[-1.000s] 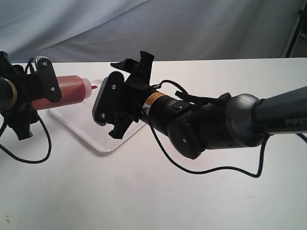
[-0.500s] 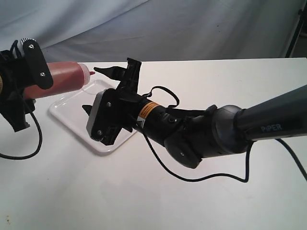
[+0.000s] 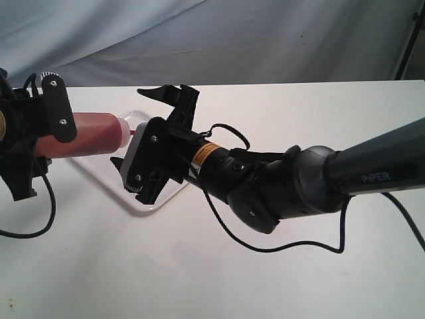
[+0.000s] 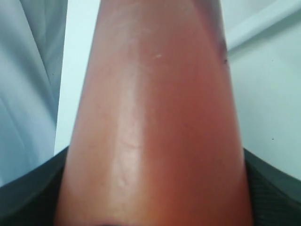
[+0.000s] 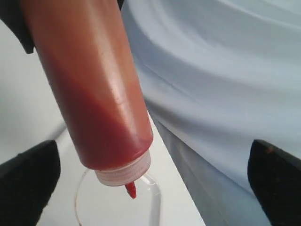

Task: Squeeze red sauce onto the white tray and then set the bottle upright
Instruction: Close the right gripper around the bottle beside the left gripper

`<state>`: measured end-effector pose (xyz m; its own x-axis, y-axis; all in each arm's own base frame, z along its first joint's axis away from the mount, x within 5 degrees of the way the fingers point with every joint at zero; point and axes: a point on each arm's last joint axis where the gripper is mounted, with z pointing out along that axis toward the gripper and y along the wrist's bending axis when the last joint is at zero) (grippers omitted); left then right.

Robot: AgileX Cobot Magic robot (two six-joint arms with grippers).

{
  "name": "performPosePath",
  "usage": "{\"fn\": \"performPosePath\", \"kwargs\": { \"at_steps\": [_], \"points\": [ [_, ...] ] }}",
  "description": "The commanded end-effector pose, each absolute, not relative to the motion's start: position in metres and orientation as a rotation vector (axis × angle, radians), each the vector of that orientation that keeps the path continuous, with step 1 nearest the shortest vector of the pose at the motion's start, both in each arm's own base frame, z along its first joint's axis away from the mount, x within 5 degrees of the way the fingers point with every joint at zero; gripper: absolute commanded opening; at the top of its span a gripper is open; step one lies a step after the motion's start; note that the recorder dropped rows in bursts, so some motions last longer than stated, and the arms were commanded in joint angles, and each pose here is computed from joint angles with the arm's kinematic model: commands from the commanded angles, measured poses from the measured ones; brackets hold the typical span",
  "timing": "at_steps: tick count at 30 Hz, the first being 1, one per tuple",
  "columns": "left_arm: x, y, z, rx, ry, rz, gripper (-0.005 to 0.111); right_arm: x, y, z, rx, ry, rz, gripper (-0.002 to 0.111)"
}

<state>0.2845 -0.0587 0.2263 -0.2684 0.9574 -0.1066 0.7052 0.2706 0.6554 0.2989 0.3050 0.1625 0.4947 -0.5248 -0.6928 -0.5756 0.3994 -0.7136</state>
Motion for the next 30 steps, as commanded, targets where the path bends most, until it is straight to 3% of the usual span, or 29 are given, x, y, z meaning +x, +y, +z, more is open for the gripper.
{"fn": "performPosePath", "kwargs": {
  "at_steps": [1,30],
  "points": [
    [0.284,-0.063,0.233,1.466,2.033,0.648,0.000,0.297,0.307,0.162,-1.208,1.172,0.110,0.105],
    [0.284,-0.064,0.234,1.513,1.995,0.658,0.000,0.332,0.372,0.137,-1.338,1.106,0.103,0.105]
  ]
}}
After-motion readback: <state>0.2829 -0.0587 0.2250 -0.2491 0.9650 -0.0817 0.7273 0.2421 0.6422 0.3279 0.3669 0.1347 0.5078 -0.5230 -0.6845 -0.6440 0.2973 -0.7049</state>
